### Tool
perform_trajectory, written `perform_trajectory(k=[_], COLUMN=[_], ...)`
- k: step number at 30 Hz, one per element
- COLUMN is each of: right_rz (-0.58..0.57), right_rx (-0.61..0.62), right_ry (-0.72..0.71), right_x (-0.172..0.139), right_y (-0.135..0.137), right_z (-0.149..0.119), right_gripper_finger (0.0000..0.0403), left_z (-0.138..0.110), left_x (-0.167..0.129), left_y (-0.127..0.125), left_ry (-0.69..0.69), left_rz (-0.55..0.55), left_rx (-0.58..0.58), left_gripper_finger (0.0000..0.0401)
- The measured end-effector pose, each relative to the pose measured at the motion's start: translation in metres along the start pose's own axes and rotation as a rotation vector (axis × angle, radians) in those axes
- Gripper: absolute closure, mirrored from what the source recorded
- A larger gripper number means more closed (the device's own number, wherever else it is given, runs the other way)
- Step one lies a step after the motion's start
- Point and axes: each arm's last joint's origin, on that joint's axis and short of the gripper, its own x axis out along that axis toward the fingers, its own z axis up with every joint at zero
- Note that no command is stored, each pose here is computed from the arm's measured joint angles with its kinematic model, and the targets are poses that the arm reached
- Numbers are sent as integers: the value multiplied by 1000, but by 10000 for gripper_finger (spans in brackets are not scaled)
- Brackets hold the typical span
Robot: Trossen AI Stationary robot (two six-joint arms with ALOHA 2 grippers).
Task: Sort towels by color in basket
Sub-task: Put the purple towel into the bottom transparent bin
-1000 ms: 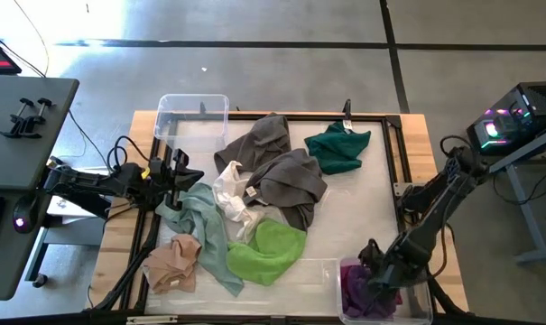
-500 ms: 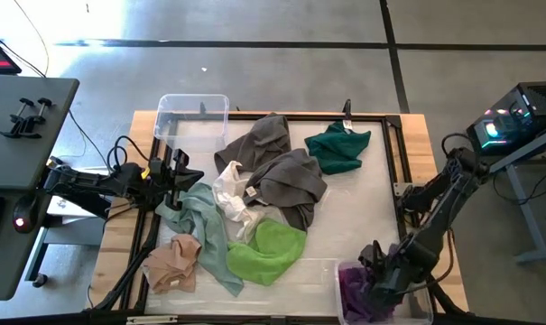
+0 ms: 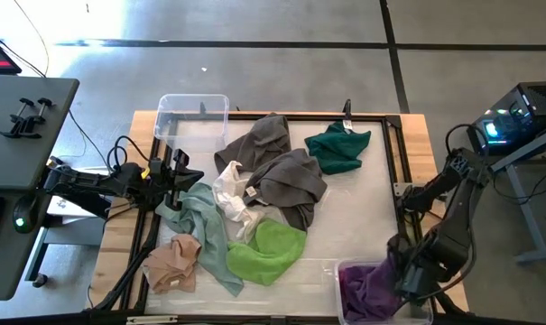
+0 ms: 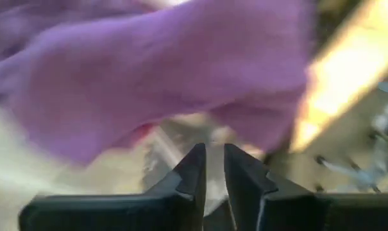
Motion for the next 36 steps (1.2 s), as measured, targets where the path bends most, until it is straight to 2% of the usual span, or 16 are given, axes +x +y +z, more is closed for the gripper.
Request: perform_trajectory(k=[3, 6, 16, 25, 31, 36], right_rz=[-91, -69, 20, 168, 174, 211], right_rx=[131, 141, -61, -294, -355, -357], right_ry=[-52, -83, -52, -18, 16, -56], right_x=[2, 7, 54, 93, 103, 93], right_y=[-7, -2, 43, 87, 93, 93], right_z=[4, 4, 12, 12, 7, 7], right_gripper_finger=[368, 378, 386, 386, 386, 387], left_z=[0, 0, 0, 0, 0, 0], left_x=[0, 0, 0, 0, 0, 0], left_y=[0, 0, 0, -1, -1, -1], left_ry=[0, 1, 0, 1, 1, 1], left_rz=[-2, -5, -11, -19, -19, -18], left_rx=[0, -2, -2, -1, 0, 1], left_gripper_finger=[401, 401, 401, 401, 401, 401])
